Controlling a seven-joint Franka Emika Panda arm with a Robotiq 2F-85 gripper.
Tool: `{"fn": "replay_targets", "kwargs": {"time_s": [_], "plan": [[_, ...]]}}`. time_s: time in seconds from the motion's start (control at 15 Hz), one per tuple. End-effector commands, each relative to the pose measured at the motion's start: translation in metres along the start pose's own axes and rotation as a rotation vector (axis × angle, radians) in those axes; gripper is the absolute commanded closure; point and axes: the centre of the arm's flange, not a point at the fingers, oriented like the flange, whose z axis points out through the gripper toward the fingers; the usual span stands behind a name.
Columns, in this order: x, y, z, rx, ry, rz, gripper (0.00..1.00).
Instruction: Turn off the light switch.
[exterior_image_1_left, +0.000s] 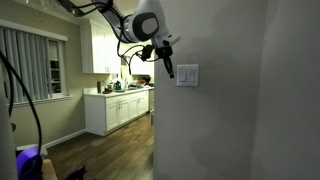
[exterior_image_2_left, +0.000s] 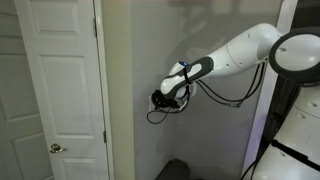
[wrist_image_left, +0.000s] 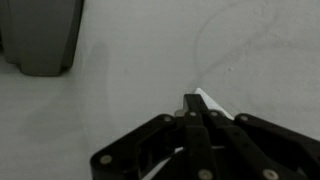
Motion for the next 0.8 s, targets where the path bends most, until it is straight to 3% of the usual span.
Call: {"fn": "replay_targets", "kwargs": {"time_s": [0.0,0.33,0.73], "plan": [[0.008,0.008,0.019,0.057,0.032,0.108,1.0],[0.026,0.007,0.03,0.122,0.087,0.201,1.0],[0.045,-0.007,0.043,0.149,0.09,0.26,1.0]]}}
